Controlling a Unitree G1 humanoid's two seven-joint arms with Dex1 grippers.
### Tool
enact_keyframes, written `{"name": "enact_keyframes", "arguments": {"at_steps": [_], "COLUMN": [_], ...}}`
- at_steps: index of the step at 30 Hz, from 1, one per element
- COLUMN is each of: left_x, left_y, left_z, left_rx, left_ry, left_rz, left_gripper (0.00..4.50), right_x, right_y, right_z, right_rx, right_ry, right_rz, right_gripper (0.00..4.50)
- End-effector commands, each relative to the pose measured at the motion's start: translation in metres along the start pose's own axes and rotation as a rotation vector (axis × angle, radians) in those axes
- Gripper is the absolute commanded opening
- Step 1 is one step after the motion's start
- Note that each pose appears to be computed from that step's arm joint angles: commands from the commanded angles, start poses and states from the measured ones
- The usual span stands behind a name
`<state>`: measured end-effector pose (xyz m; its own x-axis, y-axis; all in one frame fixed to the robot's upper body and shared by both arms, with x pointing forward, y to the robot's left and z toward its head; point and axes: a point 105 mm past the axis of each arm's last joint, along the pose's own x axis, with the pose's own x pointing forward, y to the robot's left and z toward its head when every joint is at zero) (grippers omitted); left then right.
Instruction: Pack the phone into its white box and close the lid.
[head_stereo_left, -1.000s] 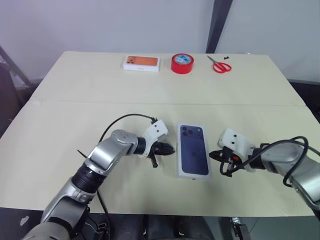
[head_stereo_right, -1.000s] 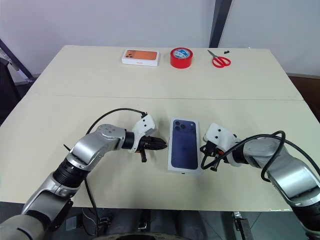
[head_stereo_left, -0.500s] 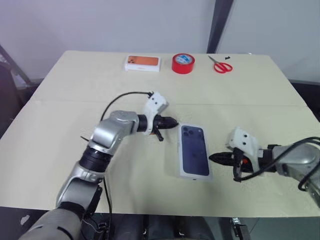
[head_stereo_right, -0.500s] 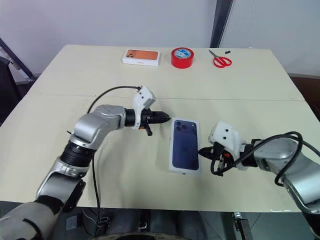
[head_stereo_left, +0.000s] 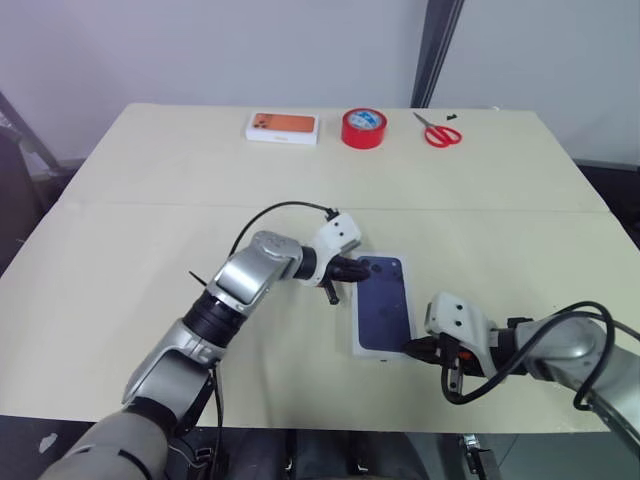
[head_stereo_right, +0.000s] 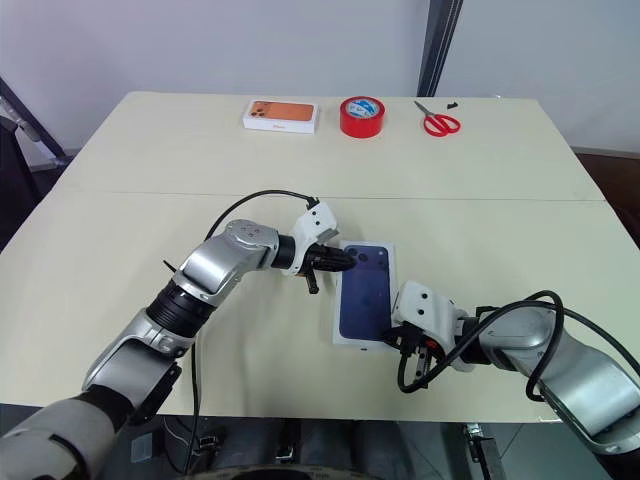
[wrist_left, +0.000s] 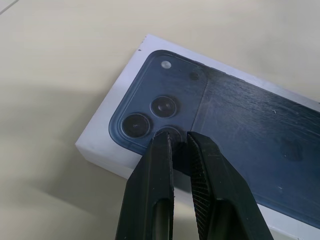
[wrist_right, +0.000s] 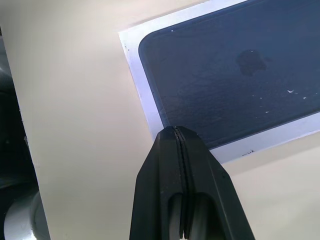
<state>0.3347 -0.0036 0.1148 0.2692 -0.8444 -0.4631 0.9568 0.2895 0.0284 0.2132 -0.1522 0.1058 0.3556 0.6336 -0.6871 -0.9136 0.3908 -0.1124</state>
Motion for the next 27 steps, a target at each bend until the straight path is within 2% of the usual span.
{"name": "enact_keyframes", "arguments": {"at_steps": [1,3,5,10,14,21,27], "left_x": [-0.018,-0.046,-0.071,-0.136,-0.186,-0.217,-0.221], "left_y": [0.018,0.032,0.040,0.042,0.031,0.010,0.008], "left_z": [0.012,0.030,0.033,0.004,-0.034,-0.075,-0.084], "left_rx": [-0.037,-0.039,-0.034,-0.047,-0.107,-0.189,-0.214], "left_ry": [-0.125,-0.265,-0.325,-0.335,-0.296,-0.247,-0.261], "left_rz": [0.099,0.186,0.267,0.423,0.545,0.673,0.717], "left_gripper": [0.59,0.59,0.59,0.59,0.59,0.59,0.59], "right_x": [-0.012,-0.025,-0.034,-0.048,-0.054,-0.056,-0.046], "right_y": [-0.020,-0.041,-0.058,-0.101,-0.129,-0.149,-0.142], "right_z": [0.019,0.038,0.046,0.045,0.048,0.040,0.037], "right_rx": [0.001,0.005,0.022,0.016,0.067,0.120,0.152], "right_ry": [-0.098,-0.200,-0.255,-0.299,-0.371,-0.426,-0.419], "right_rz": [-0.075,-0.144,-0.191,-0.315,-0.383,-0.395,-0.306], "right_gripper": [0.03,0.03,0.03,0.03,0.03,0.03,0.03]}}
